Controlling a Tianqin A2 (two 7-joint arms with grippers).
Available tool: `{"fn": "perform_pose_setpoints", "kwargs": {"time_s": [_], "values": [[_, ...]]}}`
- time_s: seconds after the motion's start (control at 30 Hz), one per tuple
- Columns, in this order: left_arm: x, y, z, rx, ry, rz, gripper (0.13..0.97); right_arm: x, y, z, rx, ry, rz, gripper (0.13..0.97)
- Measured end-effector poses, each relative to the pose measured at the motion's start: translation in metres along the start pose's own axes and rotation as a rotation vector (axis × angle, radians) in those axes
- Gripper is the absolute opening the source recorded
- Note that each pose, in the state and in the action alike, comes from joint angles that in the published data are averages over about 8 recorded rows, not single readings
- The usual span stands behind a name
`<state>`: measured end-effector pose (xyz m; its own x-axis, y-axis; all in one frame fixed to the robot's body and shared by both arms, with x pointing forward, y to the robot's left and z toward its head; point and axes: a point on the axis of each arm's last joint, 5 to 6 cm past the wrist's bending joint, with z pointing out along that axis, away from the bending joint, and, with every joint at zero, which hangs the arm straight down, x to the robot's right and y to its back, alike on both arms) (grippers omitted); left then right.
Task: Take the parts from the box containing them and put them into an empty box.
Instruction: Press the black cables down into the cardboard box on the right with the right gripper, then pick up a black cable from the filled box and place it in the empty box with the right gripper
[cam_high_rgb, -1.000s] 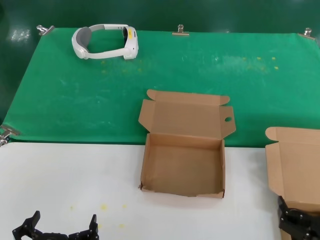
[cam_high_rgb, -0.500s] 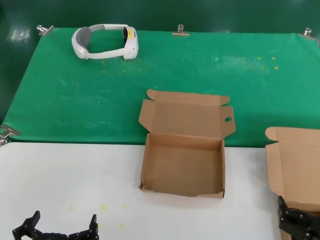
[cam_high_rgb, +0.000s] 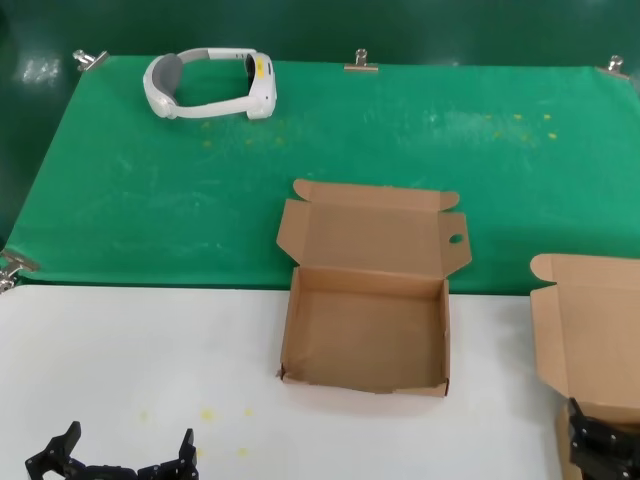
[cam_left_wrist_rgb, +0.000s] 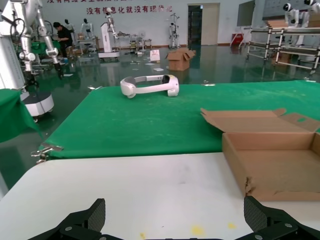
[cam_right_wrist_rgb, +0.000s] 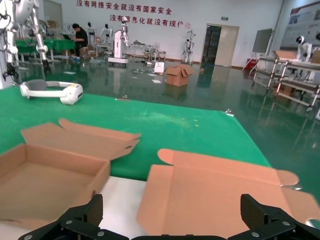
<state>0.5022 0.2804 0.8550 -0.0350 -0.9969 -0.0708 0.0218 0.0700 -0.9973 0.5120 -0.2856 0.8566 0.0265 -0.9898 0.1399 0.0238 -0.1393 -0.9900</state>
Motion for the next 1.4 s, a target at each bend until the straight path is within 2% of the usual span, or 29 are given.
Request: {"fn": "perform_pose_setpoints", "kwargs": {"time_s": [0.3, 0.67, 1.03, 1.4], "values": [[0.0, 0.0, 0.0, 0.0, 0.0, 0.0, 0.966, 0.016, 0.0, -0.007, -0.04, 0.033, -0.153, 0.966], [0.0, 0.0, 0.0, 0.0, 0.0, -0.001, 0.966, 0.046, -0.012, -0.008, -0.203, 0.041, -0.559, 0.966], [0.0, 0.0, 0.0, 0.0, 0.0, 0.0, 0.966, 0.07, -0.027, 0.007, -0.36, -0.081, -0.949, 0.966], [0.0, 0.0, 0.0, 0.0, 0.0, 0.0, 0.966, 0.075, -0.02, 0.031, -0.403, -0.176, -1.247, 0.966]]}}
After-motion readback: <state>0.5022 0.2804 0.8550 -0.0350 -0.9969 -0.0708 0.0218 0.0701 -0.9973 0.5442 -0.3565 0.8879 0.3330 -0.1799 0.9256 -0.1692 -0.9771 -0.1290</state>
